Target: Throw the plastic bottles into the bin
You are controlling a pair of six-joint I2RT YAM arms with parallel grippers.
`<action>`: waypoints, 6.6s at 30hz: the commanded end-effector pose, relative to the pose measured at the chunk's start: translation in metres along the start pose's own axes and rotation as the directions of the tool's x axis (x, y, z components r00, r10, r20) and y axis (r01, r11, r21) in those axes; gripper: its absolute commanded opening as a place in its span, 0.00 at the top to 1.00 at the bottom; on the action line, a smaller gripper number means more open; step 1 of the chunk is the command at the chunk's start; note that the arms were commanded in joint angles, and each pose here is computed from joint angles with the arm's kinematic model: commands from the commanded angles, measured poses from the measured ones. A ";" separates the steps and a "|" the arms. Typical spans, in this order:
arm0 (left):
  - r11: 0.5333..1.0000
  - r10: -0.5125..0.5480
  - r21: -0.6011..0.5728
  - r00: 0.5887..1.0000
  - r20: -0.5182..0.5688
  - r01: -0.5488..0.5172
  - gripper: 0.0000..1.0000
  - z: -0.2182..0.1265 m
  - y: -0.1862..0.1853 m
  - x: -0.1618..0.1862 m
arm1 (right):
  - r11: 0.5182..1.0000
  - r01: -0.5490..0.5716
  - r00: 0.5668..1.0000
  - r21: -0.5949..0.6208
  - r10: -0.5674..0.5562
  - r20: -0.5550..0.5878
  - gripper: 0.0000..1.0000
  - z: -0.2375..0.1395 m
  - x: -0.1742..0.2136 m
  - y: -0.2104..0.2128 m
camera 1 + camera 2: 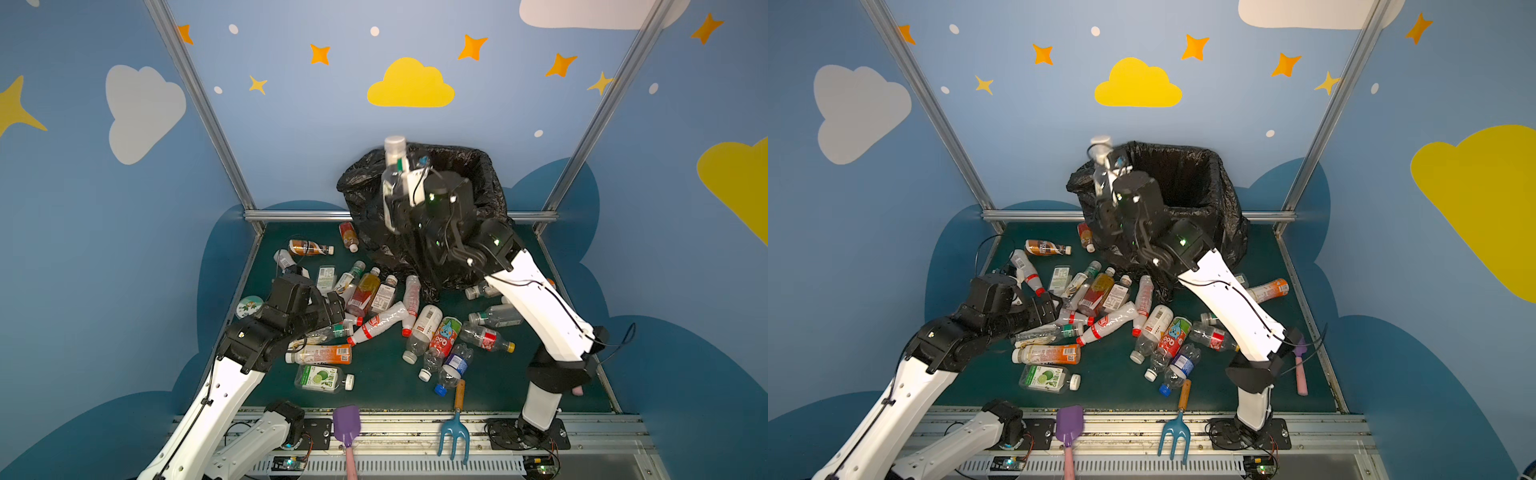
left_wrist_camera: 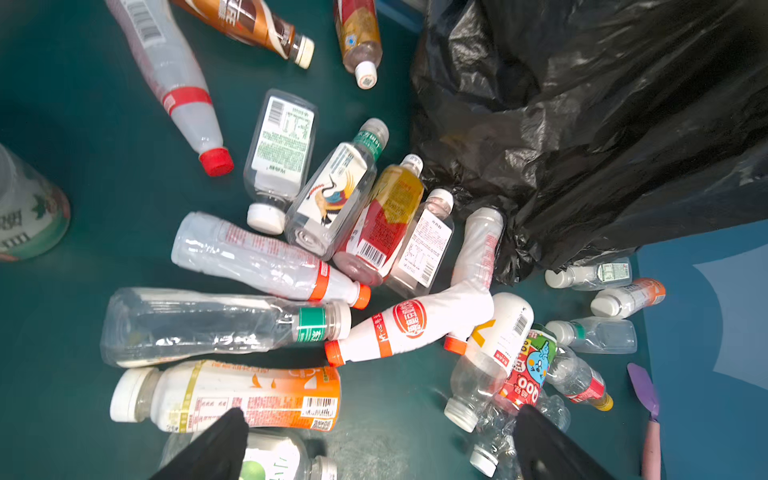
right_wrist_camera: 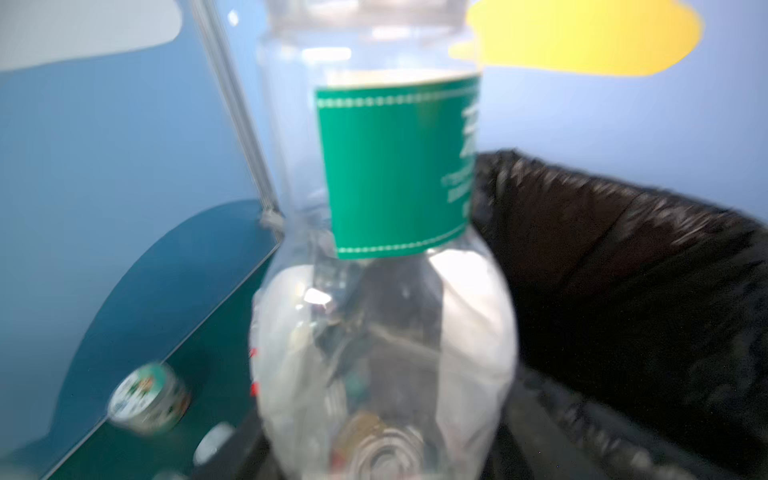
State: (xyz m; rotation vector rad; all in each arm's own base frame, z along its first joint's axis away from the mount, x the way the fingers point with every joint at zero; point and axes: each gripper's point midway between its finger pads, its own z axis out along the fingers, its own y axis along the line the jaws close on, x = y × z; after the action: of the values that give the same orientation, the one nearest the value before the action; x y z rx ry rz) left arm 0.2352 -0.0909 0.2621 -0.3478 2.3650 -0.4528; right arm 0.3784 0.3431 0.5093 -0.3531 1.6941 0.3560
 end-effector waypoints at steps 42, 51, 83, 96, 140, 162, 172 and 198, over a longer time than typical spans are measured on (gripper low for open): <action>0.843 0.510 -0.004 0.802 -0.312 -0.538 0.06 0.126 -0.035 0.070 | 0.918 -0.394 0.601 0.032 0.284 -0.747 0.29 -0.169 0.312 -0.057; 0.733 0.642 0.068 0.655 -0.397 -0.677 0.07 0.167 -0.053 0.091 | 0.954 -0.292 0.626 0.066 0.243 -0.741 0.28 -0.185 0.322 -0.082; 0.597 0.728 0.097 0.487 -0.483 -0.797 0.86 0.223 -0.075 0.097 | 0.953 -0.286 0.646 0.105 0.273 -0.713 0.27 -0.188 0.318 -0.106; 0.739 0.666 0.023 0.726 -0.171 -0.673 0.87 0.108 -0.128 0.000 | 0.951 -0.296 0.661 0.092 0.273 -0.699 0.27 -0.177 0.309 -0.106; 0.838 0.393 0.090 0.711 0.583 -0.538 0.00 -0.040 -0.258 -0.212 | 0.899 -0.369 0.687 0.235 0.434 -0.583 0.25 -0.163 0.273 -0.161; 0.999 0.037 0.039 0.999 -0.029 -0.036 0.00 0.073 -0.029 -0.019 | 0.718 -0.528 0.269 0.453 0.647 -0.713 0.25 -0.179 0.376 -0.176; 0.998 0.038 0.063 0.988 -0.153 -0.028 0.00 0.094 -0.025 0.015 | 0.673 -0.492 0.054 0.551 0.656 -0.753 0.23 -0.207 0.427 -0.105; 0.997 0.036 0.080 0.974 -0.225 -0.019 0.00 0.096 -0.018 0.040 | 0.649 -0.440 0.006 0.620 0.693 -0.721 0.28 -0.192 0.492 -0.082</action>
State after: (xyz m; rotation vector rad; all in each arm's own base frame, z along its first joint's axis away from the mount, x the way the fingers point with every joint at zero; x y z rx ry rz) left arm 0.2767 -0.1445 0.1756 -0.2431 2.5697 -0.5902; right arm 0.1686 0.1734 0.0553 0.5264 3.0954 0.6562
